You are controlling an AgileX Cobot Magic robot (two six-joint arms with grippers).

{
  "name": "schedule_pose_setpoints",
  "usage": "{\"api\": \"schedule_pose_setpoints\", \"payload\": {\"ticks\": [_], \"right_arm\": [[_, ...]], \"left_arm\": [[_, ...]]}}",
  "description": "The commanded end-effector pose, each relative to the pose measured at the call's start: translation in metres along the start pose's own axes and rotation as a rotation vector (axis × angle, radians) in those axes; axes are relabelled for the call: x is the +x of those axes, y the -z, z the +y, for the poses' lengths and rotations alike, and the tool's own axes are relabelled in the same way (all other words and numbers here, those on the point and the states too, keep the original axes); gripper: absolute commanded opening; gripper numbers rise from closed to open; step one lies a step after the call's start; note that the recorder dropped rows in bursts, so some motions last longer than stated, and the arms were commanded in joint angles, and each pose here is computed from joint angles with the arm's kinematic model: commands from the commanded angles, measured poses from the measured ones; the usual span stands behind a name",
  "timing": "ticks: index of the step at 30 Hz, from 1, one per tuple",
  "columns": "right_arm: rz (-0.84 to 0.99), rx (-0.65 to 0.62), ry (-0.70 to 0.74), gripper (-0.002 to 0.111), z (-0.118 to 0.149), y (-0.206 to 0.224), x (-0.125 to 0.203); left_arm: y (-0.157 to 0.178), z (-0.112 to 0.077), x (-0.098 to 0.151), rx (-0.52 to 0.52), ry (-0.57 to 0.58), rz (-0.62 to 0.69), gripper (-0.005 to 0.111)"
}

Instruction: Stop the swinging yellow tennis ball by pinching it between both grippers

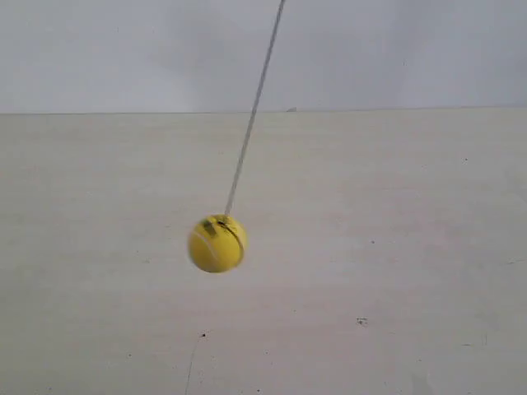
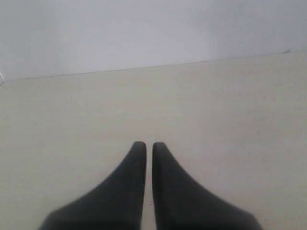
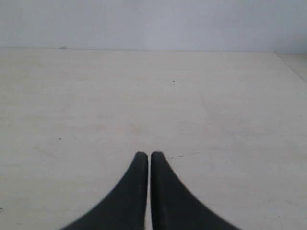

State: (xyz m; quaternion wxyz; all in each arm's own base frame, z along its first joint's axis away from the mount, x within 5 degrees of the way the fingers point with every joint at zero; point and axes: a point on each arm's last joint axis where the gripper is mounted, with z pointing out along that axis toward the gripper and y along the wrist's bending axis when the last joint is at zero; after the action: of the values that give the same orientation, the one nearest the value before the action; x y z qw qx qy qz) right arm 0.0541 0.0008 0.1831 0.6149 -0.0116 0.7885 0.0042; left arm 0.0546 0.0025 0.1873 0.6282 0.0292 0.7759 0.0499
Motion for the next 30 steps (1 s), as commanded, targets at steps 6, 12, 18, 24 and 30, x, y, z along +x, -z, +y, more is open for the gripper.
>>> {"api": "schedule_pose_setpoints", "payload": {"ticks": [6,12,18,24,30], "right_arm": [[-0.297,-0.040,-0.194,0.000,0.001,0.004,-0.027],[-0.691,-0.128,-0.631,0.000,-0.008,0.021,-0.057],[-0.789,-0.214,-0.809,0.000,-0.010,0.027,-0.064],[-0.773,-0.264,-0.479,0.000,0.005,0.041,-0.092],[-0.591,-0.422,-0.256,0.000,0.028,0.027,-0.113]], "left_arm": [[0.002,0.000,-0.017,0.007,0.147,-0.191,0.005],[0.020,0.010,-0.055,-0.020,0.286,-0.672,0.005],[0.025,0.004,-0.063,0.207,0.657,-0.722,0.005],[0.036,-0.015,-0.105,0.437,0.484,-0.694,0.005],[0.011,-0.042,-0.130,0.751,0.320,-0.516,0.005]]}}
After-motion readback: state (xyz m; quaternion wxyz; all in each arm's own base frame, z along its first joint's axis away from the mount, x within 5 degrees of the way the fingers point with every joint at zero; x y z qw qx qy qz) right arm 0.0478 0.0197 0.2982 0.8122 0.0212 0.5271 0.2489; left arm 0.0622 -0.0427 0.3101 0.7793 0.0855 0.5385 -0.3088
